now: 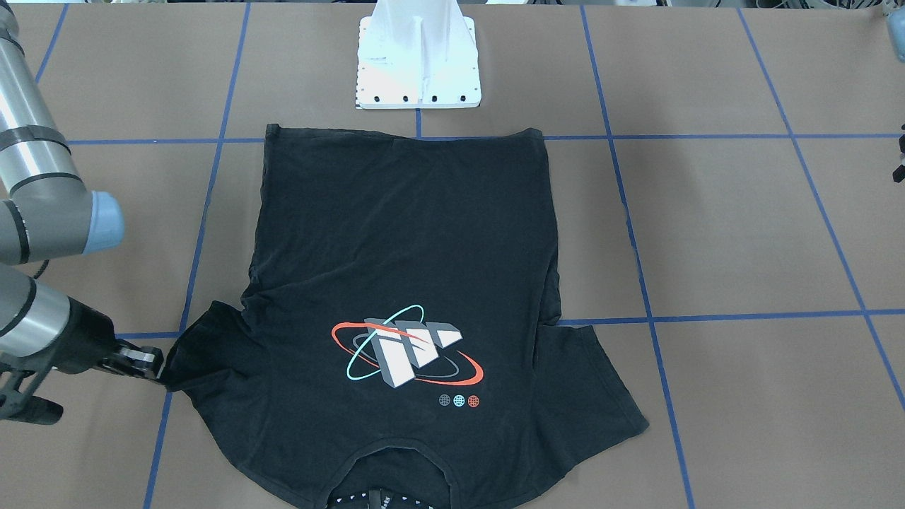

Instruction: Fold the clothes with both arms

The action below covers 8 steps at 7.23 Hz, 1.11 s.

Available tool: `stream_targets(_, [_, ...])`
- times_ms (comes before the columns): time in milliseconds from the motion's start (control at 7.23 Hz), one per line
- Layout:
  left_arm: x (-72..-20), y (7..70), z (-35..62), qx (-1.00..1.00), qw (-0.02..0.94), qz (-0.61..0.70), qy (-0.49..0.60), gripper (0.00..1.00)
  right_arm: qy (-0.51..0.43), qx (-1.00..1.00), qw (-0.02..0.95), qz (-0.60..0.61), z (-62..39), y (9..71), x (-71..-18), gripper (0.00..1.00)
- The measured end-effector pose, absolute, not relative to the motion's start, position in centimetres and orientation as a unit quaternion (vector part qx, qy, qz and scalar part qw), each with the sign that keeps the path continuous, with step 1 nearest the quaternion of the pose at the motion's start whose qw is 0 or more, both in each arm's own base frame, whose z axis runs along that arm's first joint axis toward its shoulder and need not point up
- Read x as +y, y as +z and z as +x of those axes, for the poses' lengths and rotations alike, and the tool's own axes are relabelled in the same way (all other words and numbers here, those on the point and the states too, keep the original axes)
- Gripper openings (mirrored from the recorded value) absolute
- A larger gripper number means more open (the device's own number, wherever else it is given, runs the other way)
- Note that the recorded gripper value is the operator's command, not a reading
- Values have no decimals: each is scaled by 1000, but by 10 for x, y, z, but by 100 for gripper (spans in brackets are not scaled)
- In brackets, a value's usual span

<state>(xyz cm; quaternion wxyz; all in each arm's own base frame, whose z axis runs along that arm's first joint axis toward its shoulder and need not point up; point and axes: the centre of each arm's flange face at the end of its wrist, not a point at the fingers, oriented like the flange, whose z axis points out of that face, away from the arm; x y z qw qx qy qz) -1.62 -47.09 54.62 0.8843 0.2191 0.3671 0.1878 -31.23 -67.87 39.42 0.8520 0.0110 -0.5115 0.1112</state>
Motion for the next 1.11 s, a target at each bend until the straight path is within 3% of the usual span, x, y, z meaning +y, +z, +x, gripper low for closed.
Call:
stream_targets(415, [-472,545,-16,367,884,221,189,100,137,-505,852,15,-422,298,-679,0])
stream_targets(830, [-471,541,-17,367,883,224,189,100,141,-487,861,29,-476,284,-671,0])
stream_targets(968, [-471,539,-16,369,883,223,185,100,140,-482,864,33,-487,286,-666,41])
stream_targets(1107, [-474,534,-14,376,884,220,169,100,140,-478,867,36,-494,289,-663,99])
